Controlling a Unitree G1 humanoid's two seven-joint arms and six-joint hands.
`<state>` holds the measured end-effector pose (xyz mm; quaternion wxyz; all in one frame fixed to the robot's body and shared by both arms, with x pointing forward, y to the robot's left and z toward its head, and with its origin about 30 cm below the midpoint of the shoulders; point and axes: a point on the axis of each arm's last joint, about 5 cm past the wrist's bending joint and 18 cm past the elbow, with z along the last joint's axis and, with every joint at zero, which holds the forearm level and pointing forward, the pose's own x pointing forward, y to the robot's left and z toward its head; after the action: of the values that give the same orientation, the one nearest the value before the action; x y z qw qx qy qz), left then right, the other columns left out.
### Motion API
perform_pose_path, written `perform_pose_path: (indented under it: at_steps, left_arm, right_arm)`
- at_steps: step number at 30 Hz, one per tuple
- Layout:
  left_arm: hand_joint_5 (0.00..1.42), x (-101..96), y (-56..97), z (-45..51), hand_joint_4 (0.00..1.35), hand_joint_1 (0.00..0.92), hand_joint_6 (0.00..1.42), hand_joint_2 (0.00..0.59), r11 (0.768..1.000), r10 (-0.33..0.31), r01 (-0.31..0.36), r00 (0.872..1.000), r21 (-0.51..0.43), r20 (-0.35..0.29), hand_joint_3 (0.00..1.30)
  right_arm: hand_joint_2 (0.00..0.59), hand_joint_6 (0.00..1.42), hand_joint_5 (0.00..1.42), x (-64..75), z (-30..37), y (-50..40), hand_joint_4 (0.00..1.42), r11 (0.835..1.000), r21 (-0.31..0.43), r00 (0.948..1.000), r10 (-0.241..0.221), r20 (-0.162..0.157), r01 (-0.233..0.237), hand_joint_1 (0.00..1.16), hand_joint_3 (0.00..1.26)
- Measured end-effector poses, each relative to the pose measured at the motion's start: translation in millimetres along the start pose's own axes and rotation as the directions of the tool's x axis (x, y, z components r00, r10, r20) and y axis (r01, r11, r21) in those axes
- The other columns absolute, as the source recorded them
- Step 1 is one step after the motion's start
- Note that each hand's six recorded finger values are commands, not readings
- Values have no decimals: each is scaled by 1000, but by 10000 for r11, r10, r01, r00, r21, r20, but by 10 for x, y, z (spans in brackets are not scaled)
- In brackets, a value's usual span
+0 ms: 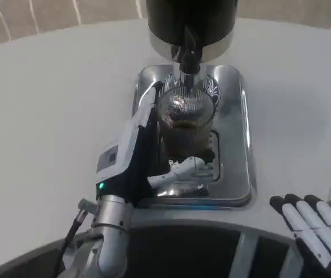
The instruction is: Grasp the cup under the faucet to collect the drink, then remove the cup.
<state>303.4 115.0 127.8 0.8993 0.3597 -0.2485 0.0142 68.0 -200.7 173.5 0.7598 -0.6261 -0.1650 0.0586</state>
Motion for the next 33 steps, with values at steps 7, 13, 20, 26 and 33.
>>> perform_pose_path:
  at_steps: [7, 13, 20, 26, 33]
  left_arm:
    - [347, 60, -54, 58, 0, 478, 574, 71, 9989, 396, -397, 9992, -255, -45, 0]
    - [415, 98, -76, 91, 25, 470, 679, 69, 9978, 550, -550, 9985, -359, -8, 0]
    - [499, 121, -99, 120, 83, 479, 808, 70, 9984, 513, -510, 9986, -237, 122, 28]
    - [783, 134, -144, 149, 379, 536, 1131, 72, 9983, 559, -561, 9984, 181, 110, 249]
    - [1317, 120, -326, 276, 970, 600, 1424, 87, 9926, 1212, -1213, 9926, -93, -86, 747]
  right_arm:
    - [324, 0, 0, 7, 2, -8, 0, 9996, 21, 9996, 290, -36, -289, 733, 0]
    - [321, 0, 0, 33, -1, -18, 0, 9993, 17, 9993, 371, -59, -371, 740, 0]
    - [318, 0, 0, 67, -4, -26, 0, 9995, 146, 9996, 270, -76, -268, 741, 0]
    - [320, 1, 0, 96, 24, -49, 0, 9995, 248, 9997, 218, -84, -216, 746, 0]
    - [321, 10, 0, 135, 33, -68, 0, 9992, 325, 9995, 246, -218, -239, 751, 0]
